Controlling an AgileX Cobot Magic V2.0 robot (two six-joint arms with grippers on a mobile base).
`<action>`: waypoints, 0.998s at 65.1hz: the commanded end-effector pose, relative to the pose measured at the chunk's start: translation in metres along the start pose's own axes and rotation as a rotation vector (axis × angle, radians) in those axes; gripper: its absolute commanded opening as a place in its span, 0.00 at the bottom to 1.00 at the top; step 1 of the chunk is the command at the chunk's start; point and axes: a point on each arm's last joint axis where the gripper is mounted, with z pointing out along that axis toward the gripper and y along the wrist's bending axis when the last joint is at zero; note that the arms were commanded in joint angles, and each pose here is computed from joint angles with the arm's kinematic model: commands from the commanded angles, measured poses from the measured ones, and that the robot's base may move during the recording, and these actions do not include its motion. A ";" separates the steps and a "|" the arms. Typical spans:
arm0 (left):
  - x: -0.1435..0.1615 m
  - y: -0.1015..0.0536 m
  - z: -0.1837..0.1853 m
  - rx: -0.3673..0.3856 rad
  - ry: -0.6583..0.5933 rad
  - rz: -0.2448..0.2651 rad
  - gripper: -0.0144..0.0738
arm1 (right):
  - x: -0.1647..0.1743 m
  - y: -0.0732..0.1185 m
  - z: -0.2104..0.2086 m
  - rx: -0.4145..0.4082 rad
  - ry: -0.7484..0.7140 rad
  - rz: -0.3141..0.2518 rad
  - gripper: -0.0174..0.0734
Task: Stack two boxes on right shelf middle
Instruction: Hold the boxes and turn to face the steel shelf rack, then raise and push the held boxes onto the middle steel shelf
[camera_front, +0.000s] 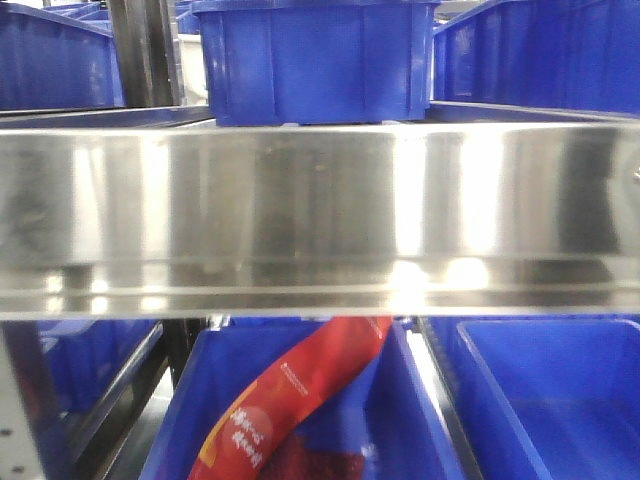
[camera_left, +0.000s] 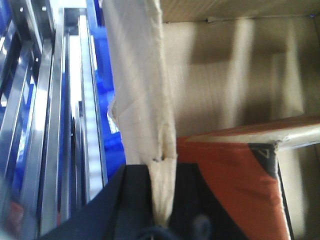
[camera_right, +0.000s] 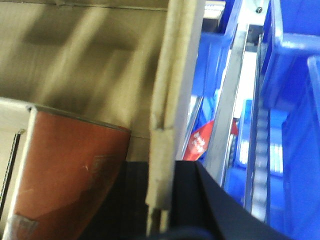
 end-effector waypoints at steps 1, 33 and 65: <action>-0.008 0.006 -0.013 -0.040 -0.087 0.010 0.04 | -0.005 -0.004 -0.008 0.047 -0.051 -0.034 0.02; -0.007 0.004 0.004 -0.047 -0.057 0.015 0.04 | -0.005 -0.004 -0.008 0.047 -0.051 -0.034 0.02; -0.007 0.004 0.004 -0.047 -0.057 0.015 0.04 | -0.005 -0.004 -0.008 0.047 -0.051 -0.034 0.02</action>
